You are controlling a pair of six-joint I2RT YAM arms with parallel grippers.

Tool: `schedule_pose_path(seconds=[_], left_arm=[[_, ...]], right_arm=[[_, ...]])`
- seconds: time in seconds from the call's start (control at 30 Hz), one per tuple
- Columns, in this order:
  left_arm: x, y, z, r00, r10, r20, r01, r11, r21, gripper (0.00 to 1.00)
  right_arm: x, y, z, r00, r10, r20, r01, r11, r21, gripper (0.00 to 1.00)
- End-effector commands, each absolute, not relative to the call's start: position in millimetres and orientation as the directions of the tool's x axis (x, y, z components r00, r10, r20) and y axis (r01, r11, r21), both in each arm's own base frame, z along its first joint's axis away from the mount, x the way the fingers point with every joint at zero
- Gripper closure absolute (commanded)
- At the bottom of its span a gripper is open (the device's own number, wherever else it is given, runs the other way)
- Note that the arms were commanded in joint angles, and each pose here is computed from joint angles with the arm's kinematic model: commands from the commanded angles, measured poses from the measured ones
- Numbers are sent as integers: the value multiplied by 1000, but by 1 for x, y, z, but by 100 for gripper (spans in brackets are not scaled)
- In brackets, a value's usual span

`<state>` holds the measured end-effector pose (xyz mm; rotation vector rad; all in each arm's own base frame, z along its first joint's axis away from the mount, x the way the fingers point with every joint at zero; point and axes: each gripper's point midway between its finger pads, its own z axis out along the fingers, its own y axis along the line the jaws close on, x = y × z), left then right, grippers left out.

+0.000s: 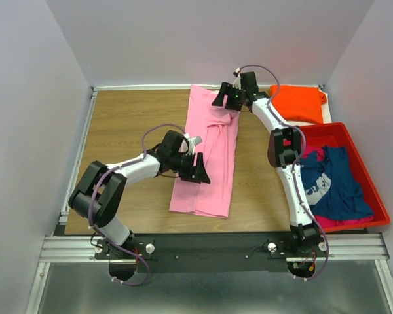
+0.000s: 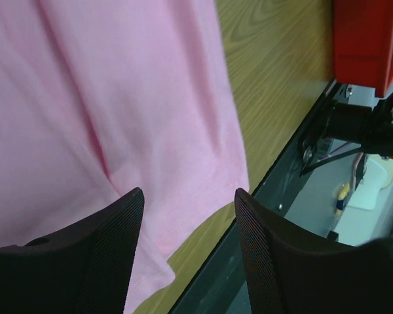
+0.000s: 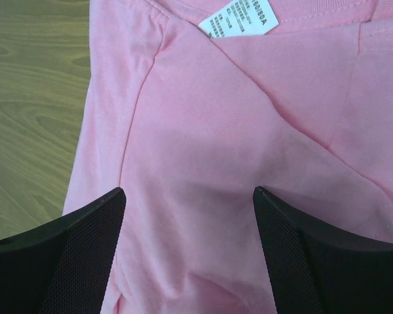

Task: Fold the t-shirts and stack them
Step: Fold the tshirt

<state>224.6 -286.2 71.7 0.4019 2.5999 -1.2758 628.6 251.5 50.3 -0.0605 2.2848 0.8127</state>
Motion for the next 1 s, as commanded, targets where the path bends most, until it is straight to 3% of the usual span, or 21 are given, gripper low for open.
schedule_pose_path(seconds=[0.0, 0.33, 0.47, 0.8, 0.97], left_arm=[[256, -294, 110, -870, 143, -471, 458, 588, -667, 34], [280, -274, 123, -826, 118, -551, 476, 669, -571, 34], [282, -256, 114, -837, 95, -538, 429, 725, -539, 34], [266, -203, 89, -873, -5, -488, 254, 850, -462, 35], [253, -188, 77, -886, -15, -464, 211, 877, -431, 35]], right_arm=[[618, 242, 65, -754, 144, -641, -251, 838, 484, 14], [592, 230, 155, -683, 132, -718, -303, 844, 443, 15], [566, 222, 149, -722, 136, -679, -263, 853, 450, 14], [424, 208, 125, -857, 149, -493, -120, 873, 472, 14], [329, 221, 85, -943, 92, -319, -63, 894, 444, 14]])
